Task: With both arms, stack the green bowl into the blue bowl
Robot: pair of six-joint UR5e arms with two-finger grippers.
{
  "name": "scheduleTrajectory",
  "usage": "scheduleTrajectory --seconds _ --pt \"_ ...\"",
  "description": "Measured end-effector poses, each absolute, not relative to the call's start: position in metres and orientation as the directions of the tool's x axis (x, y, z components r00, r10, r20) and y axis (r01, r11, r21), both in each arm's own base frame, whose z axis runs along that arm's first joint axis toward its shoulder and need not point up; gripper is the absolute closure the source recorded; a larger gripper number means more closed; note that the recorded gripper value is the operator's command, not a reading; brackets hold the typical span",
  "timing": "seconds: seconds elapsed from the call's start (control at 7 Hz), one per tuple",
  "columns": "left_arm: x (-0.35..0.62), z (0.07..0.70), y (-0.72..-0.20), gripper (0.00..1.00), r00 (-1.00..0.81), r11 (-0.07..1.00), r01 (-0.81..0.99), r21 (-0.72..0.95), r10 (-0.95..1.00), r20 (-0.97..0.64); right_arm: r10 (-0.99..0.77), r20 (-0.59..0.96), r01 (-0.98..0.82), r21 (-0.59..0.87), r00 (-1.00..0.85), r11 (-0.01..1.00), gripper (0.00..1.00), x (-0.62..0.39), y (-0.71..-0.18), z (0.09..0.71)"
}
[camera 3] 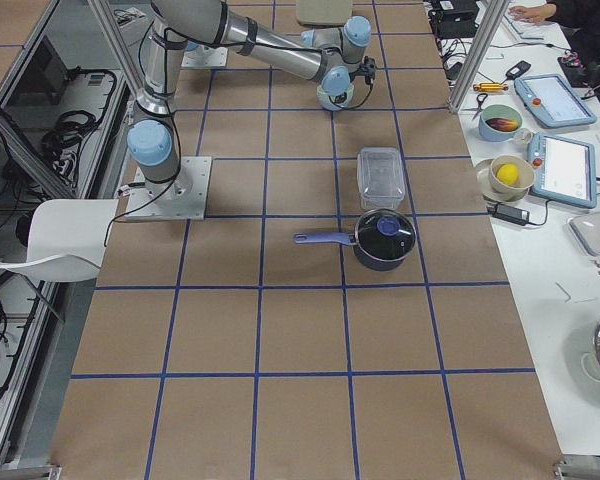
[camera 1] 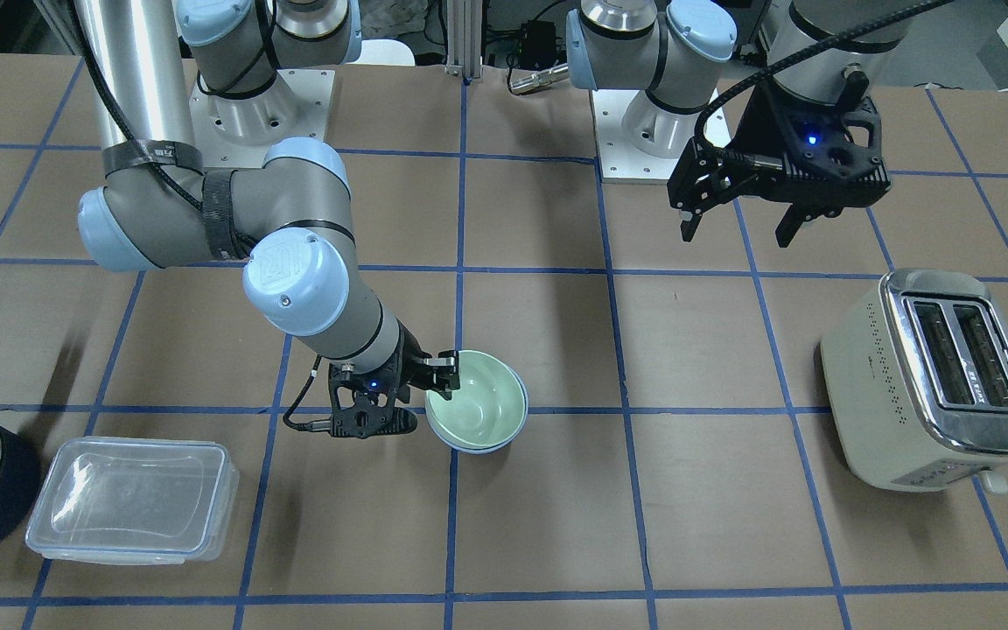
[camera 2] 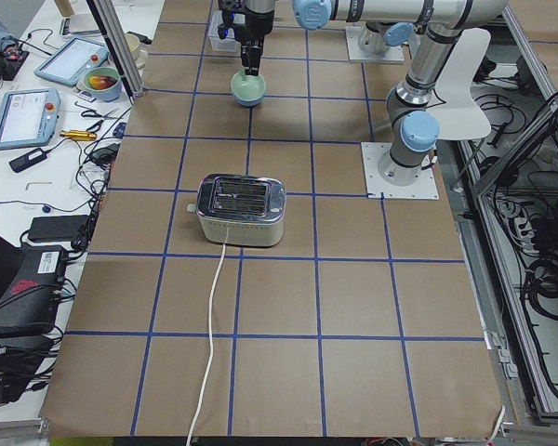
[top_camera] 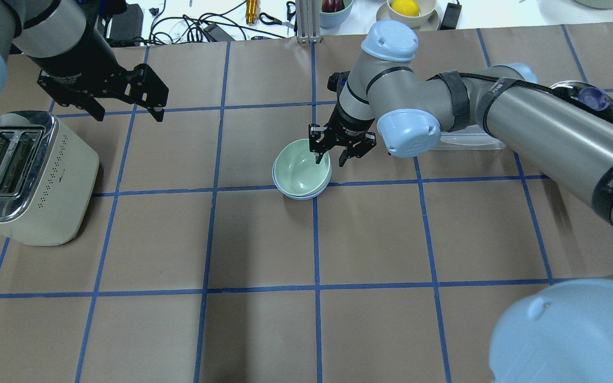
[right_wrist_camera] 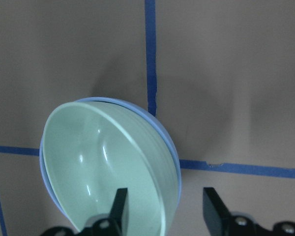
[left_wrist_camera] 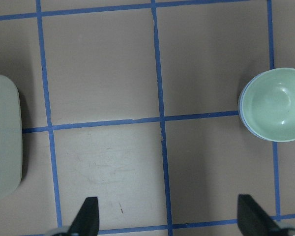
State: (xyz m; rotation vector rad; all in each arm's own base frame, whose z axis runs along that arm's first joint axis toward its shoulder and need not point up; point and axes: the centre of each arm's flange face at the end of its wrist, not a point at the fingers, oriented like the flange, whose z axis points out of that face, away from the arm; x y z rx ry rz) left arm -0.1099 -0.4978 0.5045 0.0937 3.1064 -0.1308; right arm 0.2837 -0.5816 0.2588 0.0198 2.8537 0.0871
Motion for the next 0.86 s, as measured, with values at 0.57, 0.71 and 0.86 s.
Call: scheduleTrajectory --seconds 0.57,0.71,0.86 --pt "-0.106 0.502 -0.498 0.0 -0.996 0.996 0.056 -0.072 0.05 -0.079 0.081 -0.173 0.068 0.078 -0.982 0.995 0.0 0.161 -0.585 0.37" --pt "-0.106 0.5 -0.498 0.0 -0.996 0.996 0.055 -0.07 0.05 -0.077 0.1 -0.144 0.088 0.091 -0.984 0.992 0.0 0.123 -0.57 0.401" --pt "-0.106 0.501 -0.498 0.0 -0.996 0.996 0.054 -0.073 0.049 -0.076 0.098 -0.093 0.09 0.088 -0.991 0.992 0.0 0.1 -0.55 0.43"
